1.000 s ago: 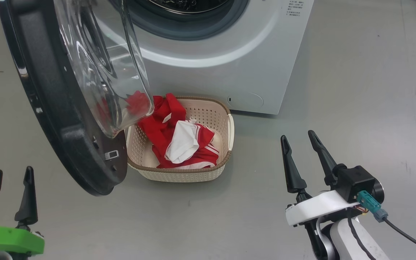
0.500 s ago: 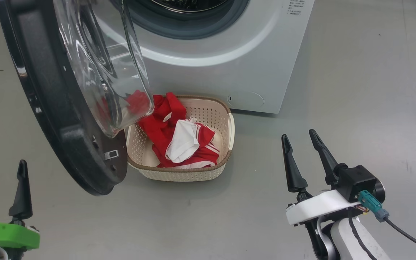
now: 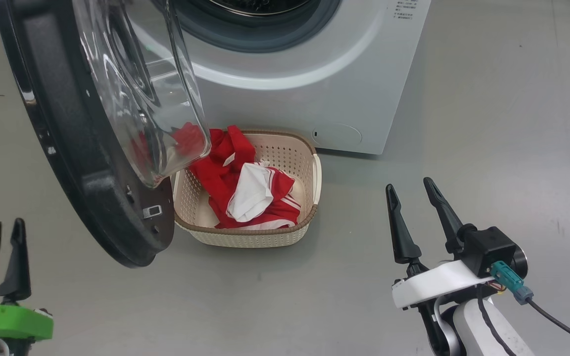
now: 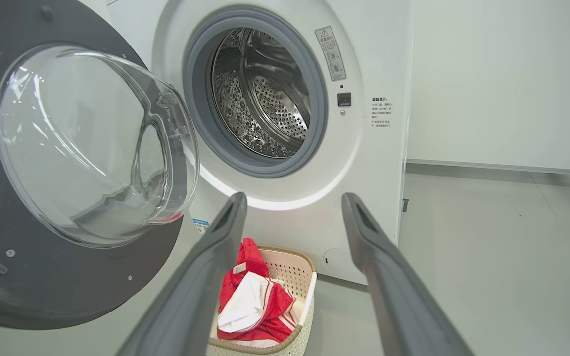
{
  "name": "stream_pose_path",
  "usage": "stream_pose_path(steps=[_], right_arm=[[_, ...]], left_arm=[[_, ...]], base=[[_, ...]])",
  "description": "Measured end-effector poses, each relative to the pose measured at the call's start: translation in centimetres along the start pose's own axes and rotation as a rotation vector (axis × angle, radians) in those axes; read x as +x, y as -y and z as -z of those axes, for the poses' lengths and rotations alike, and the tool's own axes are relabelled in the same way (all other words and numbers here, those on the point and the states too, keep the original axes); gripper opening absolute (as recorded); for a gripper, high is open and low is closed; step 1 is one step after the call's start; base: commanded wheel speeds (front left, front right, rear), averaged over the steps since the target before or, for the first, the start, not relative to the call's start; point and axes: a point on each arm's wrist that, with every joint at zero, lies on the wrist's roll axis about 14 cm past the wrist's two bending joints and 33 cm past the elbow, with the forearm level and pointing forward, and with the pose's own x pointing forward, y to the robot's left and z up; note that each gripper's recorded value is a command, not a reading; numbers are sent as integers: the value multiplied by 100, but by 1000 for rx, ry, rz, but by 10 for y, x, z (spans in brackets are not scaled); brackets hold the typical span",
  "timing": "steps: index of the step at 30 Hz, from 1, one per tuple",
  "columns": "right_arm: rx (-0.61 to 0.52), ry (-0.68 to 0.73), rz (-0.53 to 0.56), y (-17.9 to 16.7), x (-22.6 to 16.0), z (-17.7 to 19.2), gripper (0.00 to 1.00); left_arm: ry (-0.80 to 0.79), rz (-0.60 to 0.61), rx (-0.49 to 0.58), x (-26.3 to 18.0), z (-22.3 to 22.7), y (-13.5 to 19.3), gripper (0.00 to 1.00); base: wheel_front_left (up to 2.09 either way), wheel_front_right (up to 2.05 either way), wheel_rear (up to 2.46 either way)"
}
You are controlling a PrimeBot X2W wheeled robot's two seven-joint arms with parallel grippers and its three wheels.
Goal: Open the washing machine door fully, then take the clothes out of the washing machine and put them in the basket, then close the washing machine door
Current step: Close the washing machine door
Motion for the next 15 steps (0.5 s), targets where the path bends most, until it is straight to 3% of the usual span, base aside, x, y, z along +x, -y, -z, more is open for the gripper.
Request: stream_pose_path(steps=[10, 15], right_arm=[[2, 1, 0, 0, 0, 0, 100], [11, 1, 1, 0, 0, 0, 100]], left_arm=[[-1, -3, -1, 0, 0, -1, 0], [2, -27, -76, -1, 2, -4, 0]], base=[[0, 0, 0], [0, 0, 0]])
